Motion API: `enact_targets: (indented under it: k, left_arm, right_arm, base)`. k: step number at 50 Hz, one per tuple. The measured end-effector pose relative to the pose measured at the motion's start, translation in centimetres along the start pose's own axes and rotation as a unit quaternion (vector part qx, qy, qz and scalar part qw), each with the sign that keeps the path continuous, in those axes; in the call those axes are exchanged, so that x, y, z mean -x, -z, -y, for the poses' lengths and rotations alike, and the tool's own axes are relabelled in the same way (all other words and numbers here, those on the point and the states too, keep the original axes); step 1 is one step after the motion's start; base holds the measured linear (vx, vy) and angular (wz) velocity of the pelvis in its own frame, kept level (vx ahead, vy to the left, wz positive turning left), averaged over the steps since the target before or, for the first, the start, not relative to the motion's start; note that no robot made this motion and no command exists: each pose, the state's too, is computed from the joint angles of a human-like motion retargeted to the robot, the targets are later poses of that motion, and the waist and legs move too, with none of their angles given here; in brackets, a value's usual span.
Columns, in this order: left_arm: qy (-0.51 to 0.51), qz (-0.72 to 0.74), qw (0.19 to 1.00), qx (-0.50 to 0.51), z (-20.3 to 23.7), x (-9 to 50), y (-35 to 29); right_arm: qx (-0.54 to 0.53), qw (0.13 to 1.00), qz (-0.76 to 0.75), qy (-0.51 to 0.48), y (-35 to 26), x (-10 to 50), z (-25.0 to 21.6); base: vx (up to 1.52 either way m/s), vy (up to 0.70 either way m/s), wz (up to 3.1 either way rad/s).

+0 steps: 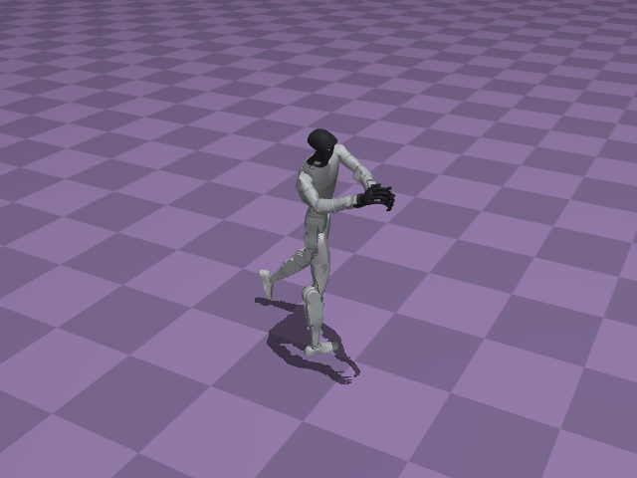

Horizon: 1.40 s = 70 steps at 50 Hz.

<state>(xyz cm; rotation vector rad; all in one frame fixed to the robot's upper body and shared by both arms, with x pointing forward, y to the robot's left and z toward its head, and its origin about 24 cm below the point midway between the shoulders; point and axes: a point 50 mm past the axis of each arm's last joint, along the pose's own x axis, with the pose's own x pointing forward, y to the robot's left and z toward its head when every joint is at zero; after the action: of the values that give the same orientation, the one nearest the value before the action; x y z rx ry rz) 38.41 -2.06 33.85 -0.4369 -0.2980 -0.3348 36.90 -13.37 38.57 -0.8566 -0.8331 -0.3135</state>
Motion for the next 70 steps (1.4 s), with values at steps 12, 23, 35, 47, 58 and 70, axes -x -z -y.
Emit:
enact_targets:
  k: [12,23,35,47,58,70]
  left_arm:
    - [-0.034,-0.002,0.996,0.078,-1.9,0.9,1.3]
    - [-0.07,0.025,0.987,0.143,-6.0,2.2,1.7]
    - [-0.135,0.101,0.949,0.267,-12.9,5.5,0.7]
    - [-0.112,0.379,0.904,0.162,-14.1,11.3,-8.8]
    - [-0.116,0.6,0.792,0.013,-13.5,19.3,-17.1]
    - [-0.146,0.721,0.676,-0.039,-11.7,25.6,-17.4]
  right_arm:
    - [0.032,0.998,0.038,-0.049,-0.6,1.5,-2.1]
    - [0.018,0.994,0.072,-0.079,-2.1,3.5,-5.6]
    - [-0.039,0.977,0.136,-0.157,-5.2,6.2,-9.5]
    - [-0.064,0.916,0.363,-0.159,-18.0,6.1,-7.4]
    - [0.023,0.775,0.625,-0.092,-31.0,11.2,-2.0]
    - [-0.002,0.68,0.733,0.0,-34.5,15.8,1.5]
  base:
    - [-0.24,-0.06,1.78]
    - [-0.21,0.21,2.05]
    - [-0.04,0.31,1.14]
    - [0.17,0.2,1.58]
    - [0.19,0.01,1.35]
    - [0.16,-0.08,0.94]
